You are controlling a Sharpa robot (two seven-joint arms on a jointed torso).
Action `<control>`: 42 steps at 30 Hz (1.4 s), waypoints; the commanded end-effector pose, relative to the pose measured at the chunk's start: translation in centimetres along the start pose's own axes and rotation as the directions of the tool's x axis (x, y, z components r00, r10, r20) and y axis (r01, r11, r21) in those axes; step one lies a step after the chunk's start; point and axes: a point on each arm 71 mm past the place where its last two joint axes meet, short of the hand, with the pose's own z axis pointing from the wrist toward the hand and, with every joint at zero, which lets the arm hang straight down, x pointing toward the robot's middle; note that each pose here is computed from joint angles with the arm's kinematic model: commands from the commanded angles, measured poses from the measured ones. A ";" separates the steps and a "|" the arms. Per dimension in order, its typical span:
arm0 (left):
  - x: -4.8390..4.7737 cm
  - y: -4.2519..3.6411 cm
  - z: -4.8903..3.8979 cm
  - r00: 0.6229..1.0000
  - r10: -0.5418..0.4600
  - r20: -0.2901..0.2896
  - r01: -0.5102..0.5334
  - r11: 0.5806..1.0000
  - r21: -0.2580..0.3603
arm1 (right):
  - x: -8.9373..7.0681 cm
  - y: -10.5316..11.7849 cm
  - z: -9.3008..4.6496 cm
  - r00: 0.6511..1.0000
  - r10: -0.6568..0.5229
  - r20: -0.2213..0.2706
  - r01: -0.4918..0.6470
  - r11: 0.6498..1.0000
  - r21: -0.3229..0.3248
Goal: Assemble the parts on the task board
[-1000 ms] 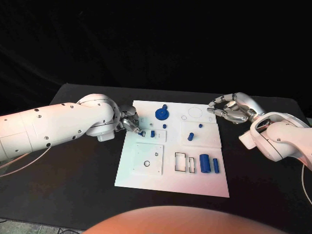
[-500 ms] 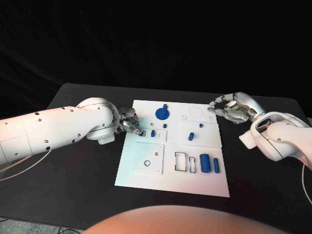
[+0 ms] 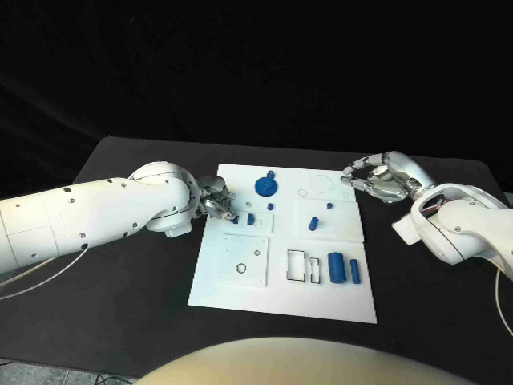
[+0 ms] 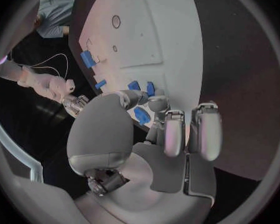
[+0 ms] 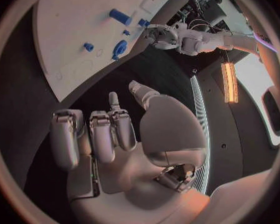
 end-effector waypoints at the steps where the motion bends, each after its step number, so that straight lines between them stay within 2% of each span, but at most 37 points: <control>1: 0.17 -0.19 0.07 1.000 0.016 0.008 -0.016 1.000 0.011 | 0.1 0.1 0.0 1.000 0.000 -0.012 0.000 1.000 -0.005; 10: 0.23 -0.29 0.14 1.000 0.022 0.000 -0.022 1.000 0.012 | 0.2 0.1 0.0 1.000 0.001 -0.014 -0.001 1.000 -0.006; 22: 0.57 -0.39 0.23 0.998 0.042 -0.043 -0.042 0.999 0.003 | 0.3 0.1 0.1 1.000 0.000 -0.015 -0.001 1.000 -0.006; 42: 0.72 -0.51 0.31 0.997 0.056 -0.062 -0.056 0.998 -0.001 | 0.2 0.1 0.0 1.000 0.000 -0.014 0.000 1.000 -0.007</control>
